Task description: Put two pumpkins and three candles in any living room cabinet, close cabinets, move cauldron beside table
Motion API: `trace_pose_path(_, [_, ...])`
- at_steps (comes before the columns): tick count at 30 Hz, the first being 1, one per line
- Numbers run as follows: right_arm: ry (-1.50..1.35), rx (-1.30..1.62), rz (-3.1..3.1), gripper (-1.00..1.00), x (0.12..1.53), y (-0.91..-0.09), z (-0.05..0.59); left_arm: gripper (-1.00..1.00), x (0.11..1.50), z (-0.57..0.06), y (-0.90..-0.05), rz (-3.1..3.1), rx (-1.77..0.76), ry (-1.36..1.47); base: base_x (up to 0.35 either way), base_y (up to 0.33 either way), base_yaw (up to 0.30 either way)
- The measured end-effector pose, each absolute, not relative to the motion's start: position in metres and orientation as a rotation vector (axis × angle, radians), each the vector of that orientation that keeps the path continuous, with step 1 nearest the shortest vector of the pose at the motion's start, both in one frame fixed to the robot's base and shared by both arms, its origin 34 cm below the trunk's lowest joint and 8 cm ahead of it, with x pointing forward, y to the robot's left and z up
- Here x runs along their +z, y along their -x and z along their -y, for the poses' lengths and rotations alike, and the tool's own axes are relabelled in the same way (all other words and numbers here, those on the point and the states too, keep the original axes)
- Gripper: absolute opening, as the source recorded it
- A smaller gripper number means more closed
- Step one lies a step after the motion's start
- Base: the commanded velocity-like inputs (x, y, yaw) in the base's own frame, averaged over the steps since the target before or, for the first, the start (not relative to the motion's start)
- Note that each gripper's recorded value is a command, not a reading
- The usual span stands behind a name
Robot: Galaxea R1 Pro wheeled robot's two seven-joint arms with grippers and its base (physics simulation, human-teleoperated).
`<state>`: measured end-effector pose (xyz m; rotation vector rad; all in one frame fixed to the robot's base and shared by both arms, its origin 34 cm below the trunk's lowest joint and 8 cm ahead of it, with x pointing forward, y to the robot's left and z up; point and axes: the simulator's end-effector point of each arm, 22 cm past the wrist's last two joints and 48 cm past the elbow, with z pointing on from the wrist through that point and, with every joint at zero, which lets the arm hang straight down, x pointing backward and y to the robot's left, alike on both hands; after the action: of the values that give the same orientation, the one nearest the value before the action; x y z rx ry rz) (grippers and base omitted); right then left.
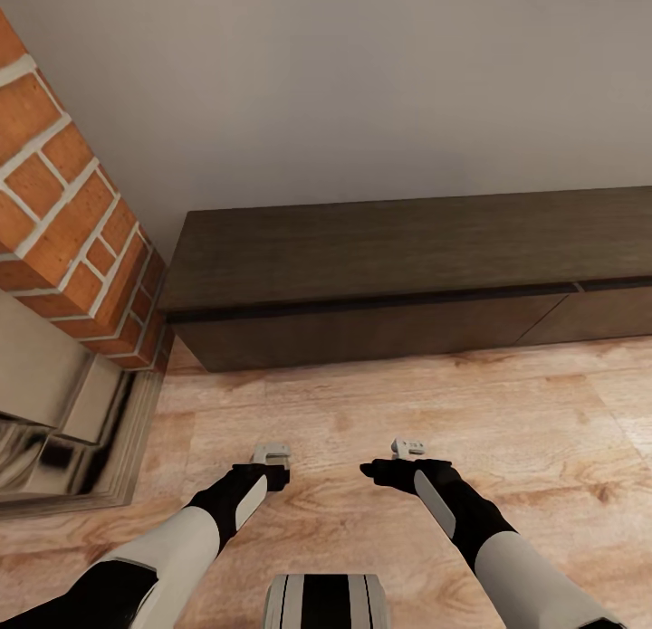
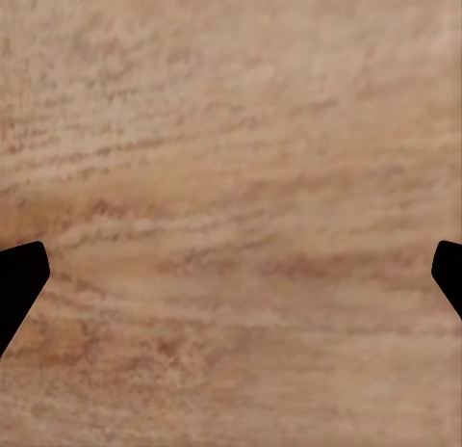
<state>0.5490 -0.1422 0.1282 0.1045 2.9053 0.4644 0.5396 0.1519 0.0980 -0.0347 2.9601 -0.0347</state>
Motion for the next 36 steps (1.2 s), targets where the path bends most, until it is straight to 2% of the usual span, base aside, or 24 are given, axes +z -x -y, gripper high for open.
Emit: trace_pose_path(36, [-0.095,0.454,-2.847,1.0,0.163,-0.569,0.146,-1.0,0.139,-0.15,-0.572,-2.875,-0.048,0.028,0.0,0.0,0.0])
